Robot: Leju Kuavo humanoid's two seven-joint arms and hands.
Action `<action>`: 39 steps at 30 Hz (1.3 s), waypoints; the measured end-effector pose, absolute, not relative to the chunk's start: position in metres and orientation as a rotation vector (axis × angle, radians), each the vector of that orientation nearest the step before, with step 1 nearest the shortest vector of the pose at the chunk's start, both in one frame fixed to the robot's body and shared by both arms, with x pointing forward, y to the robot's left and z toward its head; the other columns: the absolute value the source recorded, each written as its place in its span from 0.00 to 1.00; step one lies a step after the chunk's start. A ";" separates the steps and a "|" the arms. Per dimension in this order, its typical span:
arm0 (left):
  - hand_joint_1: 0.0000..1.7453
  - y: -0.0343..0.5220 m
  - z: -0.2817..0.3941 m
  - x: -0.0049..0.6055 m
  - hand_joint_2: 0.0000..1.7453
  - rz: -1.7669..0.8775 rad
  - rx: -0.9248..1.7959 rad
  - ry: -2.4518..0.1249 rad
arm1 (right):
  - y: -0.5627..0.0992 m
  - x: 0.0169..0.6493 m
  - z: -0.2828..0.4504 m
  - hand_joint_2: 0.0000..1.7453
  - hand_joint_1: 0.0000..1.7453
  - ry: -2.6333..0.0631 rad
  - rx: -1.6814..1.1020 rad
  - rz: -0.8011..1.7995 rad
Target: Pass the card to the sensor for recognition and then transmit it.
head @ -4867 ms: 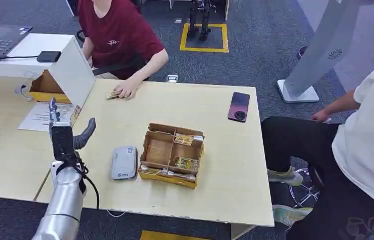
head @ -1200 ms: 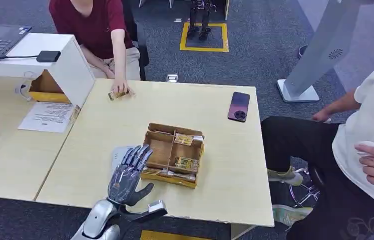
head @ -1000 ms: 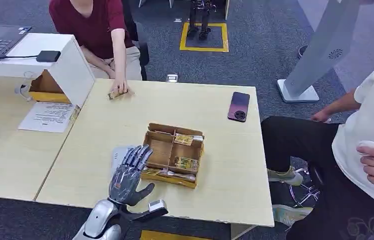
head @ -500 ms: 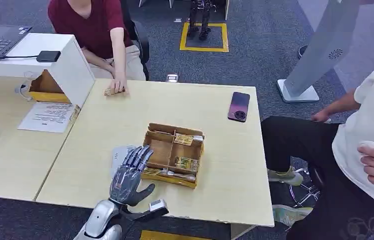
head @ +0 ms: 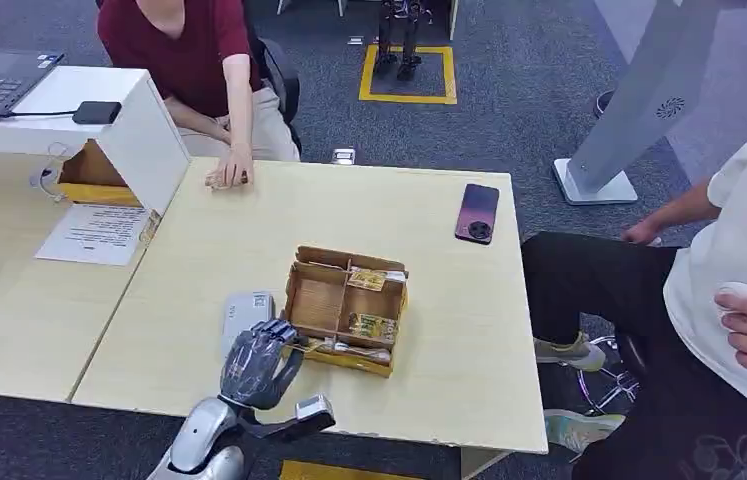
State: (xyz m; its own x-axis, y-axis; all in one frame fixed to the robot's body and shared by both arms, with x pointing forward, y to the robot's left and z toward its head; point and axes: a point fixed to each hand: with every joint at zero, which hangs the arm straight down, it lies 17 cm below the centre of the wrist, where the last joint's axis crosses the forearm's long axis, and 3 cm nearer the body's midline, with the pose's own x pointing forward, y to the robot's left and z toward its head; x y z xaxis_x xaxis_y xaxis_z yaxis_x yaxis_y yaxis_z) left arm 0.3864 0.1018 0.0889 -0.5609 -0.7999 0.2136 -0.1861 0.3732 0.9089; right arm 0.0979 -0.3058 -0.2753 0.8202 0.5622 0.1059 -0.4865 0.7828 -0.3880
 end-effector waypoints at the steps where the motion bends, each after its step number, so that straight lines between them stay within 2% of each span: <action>1: 0.90 0.102 0.089 0.386 1.00 -1.189 0.847 -1.974 | -0.306 0.098 -0.275 1.00 0.00 -0.222 -0.356 0.571; 7: 0.87 0.101 0.089 0.387 1.00 -1.188 0.848 -1.975 | -0.306 0.098 -0.275 1.00 0.00 -0.221 -0.356 0.571; 8: 0.92 0.101 0.089 0.387 1.00 -1.188 0.848 -1.975 | -0.306 0.098 -0.275 1.00 0.00 -0.222 -0.357 0.571; 9: 0.93 0.101 0.089 0.387 1.00 -1.189 0.847 -1.975 | -0.306 0.098 -0.275 1.00 0.00 -0.221 -0.356 0.571; 15: 0.91 0.102 0.089 0.387 1.00 -1.186 0.842 -1.972 | -0.306 0.098 -0.275 1.00 0.00 -0.221 -0.356 0.571; 22: 1.00 0.106 0.109 0.391 1.00 -1.060 0.667 -2.032 | -0.306 0.098 -0.275 1.00 0.00 -0.222 -0.356 0.572; 26: 1.00 0.113 0.131 0.399 1.00 -1.044 0.664 -2.061 | -0.305 0.098 -0.275 1.00 0.00 -0.224 -0.355 0.573; 30: 0.99 0.156 0.191 0.441 1.00 -1.015 0.628 -2.082 | -0.304 0.100 -0.275 1.00 0.00 -0.234 -0.351 0.574; 33: 1.00 0.202 0.243 0.470 1.00 -1.063 0.724 -2.106 | -0.304 0.099 -0.275 1.00 0.00 -0.231 -0.347 0.575; 35: 0.97 0.225 0.269 0.481 1.00 -1.061 0.768 -2.117 | -0.303 0.099 -0.275 1.00 0.00 -0.231 -0.346 0.575; 36: 0.89 0.236 0.279 0.484 1.00 -1.058 0.789 -2.118 | -0.303 0.100 -0.275 1.00 0.00 -0.232 -0.346 0.576; 38: 0.90 0.257 0.299 0.492 1.00 -1.040 0.835 -2.122 | -0.303 0.099 -0.275 1.00 0.00 -0.231 -0.343 0.576; 39: 0.96 0.267 0.308 0.495 1.00 -1.027 0.854 -2.124 | -0.303 0.099 -0.275 1.00 0.00 -0.231 -0.343 0.576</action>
